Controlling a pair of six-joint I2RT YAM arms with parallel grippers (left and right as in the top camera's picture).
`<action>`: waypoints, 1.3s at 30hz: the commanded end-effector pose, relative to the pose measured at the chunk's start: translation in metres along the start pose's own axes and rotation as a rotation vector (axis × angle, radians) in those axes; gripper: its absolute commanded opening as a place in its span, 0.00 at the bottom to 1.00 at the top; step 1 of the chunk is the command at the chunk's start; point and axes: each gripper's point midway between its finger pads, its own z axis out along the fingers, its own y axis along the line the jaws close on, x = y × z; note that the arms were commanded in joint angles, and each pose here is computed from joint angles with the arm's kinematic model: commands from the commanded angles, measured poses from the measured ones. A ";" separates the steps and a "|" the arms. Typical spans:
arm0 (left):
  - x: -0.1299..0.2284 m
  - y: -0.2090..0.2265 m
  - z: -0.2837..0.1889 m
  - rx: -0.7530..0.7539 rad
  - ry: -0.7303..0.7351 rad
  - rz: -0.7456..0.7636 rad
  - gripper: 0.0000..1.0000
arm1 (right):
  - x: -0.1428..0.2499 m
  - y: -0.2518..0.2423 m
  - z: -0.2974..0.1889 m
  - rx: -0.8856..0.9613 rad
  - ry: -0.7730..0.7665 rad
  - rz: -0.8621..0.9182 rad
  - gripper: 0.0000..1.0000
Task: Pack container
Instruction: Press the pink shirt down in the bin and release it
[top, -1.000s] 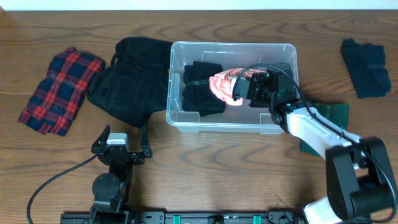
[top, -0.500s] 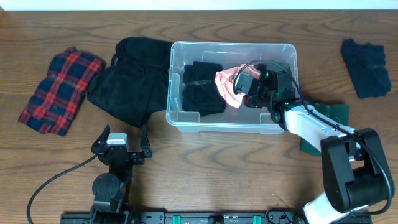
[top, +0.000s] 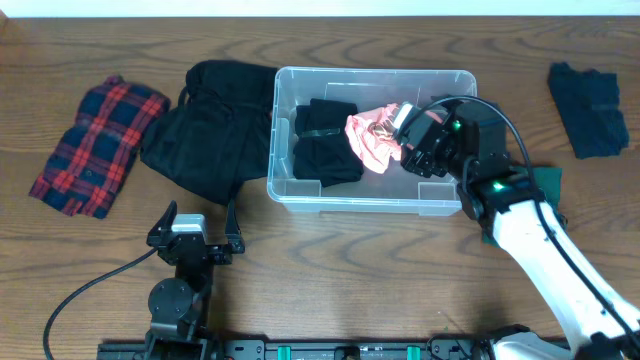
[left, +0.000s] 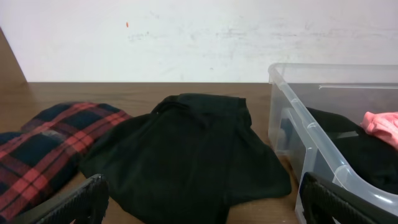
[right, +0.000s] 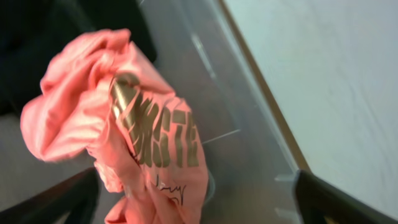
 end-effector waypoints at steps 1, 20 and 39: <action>0.017 0.005 0.001 -0.029 0.049 0.021 0.98 | -0.012 -0.003 -0.005 0.008 -0.030 0.114 0.25; 0.017 0.005 0.001 -0.029 0.049 0.021 0.98 | 0.040 0.055 0.066 -0.135 0.157 0.614 0.01; 0.017 0.005 0.001 -0.029 0.049 0.021 0.98 | 0.075 0.088 0.076 -0.208 0.300 0.626 0.03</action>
